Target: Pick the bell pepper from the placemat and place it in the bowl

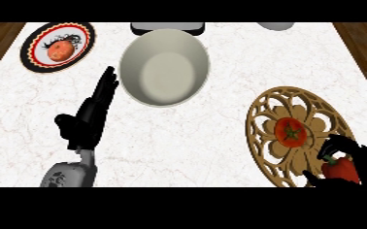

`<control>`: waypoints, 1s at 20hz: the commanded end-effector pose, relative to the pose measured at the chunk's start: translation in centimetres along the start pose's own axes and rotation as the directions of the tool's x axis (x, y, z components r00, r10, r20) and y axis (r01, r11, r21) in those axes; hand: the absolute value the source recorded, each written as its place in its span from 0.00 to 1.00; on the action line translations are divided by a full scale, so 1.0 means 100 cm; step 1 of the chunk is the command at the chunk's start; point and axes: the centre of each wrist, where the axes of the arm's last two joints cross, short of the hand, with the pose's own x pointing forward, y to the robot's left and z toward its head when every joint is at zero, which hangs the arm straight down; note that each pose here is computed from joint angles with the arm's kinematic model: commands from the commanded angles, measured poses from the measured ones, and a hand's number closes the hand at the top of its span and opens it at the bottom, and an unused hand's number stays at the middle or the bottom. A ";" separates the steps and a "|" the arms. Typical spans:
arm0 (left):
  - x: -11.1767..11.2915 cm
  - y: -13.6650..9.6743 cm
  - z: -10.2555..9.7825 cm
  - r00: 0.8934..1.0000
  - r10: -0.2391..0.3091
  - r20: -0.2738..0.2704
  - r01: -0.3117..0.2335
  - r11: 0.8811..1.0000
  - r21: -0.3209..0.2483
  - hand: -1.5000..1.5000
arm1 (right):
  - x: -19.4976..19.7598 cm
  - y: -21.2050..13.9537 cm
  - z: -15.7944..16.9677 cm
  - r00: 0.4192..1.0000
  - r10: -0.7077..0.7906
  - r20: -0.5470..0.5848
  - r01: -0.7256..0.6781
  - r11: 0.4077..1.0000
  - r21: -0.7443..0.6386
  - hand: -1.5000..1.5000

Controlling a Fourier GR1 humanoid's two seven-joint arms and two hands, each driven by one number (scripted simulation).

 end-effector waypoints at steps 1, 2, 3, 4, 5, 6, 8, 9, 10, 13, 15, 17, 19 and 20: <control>0.002 0.012 -0.001 1.000 -0.002 -0.007 0.002 1.000 0.008 0.50 | 0.005 0.025 0.010 0.998 -0.047 0.035 0.046 0.998 0.038 1.00; -0.005 -0.007 -0.007 1.000 -0.002 -0.014 0.002 1.000 -0.003 0.50 | 0.064 0.066 -0.001 0.994 -0.091 0.062 0.089 0.996 0.031 1.00; 0.001 -0.002 -0.007 1.000 0.002 -0.003 -0.002 1.000 -0.023 0.50 | 0.098 0.084 -0.011 0.987 -0.132 0.096 0.128 0.991 0.049 1.00; 0.001 -0.002 -0.003 1.000 0.005 -0.003 -0.005 1.000 -0.029 0.50 | 0.103 0.101 -0.008 0.982 -0.152 0.116 0.145 0.987 0.070 1.00; 0.009 -0.012 -0.009 1.000 0.003 0.023 -0.002 0.999 -0.040 0.50 | 0.120 0.105 -0.011 0.976 -0.161 0.148 0.150 0.985 0.083 1.00; 0.008 -0.006 -0.009 1.000 -0.011 0.025 0.013 0.998 -0.064 0.50 | 0.130 0.107 -0.016 0.972 -0.170 0.163 0.159 0.984 0.079 1.00; 0.006 -0.018 -0.008 1.000 0.009 0.017 -0.008 0.996 -0.093 0.50 | 0.154 0.113 -0.020 0.957 -0.191 0.218 0.181 0.981 0.064 1.00; 0.012 -0.021 -0.011 0.999 0.001 0.039 0.003 0.994 -0.109 0.50 | 0.169 0.115 -0.020 0.947 -0.194 0.257 0.188 0.981 0.048 1.00; 0.008 -0.023 -0.010 1.000 0.008 0.019 -0.006 0.993 -0.117 0.50 | 0.183 0.118 -0.020 0.936 -0.194 0.294 0.195 0.980 0.025 1.00; 0.010 -0.030 -0.012 1.000 0.005 0.029 0.000 0.990 -0.143 0.50 | 0.222 0.124 -0.019 0.895 -0.216 0.391 0.248 0.968 -0.031 1.00; 0.012 -0.029 -0.014 1.000 0.000 0.028 0.004 0.989 -0.151 0.50 | 0.243 0.128 -0.015 0.878 -0.189 0.440 0.249 0.965 -0.083 1.00; 0.011 -0.028 -0.015 1.000 -0.010 0.016 0.012 0.990 -0.142 0.50 | 0.264 0.131 -0.014 0.862 -0.147 0.486 0.251 0.956 -0.155 1.00; 0.009 -0.030 -0.014 1.000 -0.024 0.017 0.026 0.988 -0.152 0.50 | 0.283 0.134 -0.012 0.848 -0.105 0.520 0.240 0.950 -0.199 1.00; 0.008 -0.028 -0.015 1.000 -0.010 0.009 0.012 0.989 -0.147 0.50 | 0.288 0.137 -0.015 0.850 -0.084 0.521 0.239 0.942 -0.238 1.00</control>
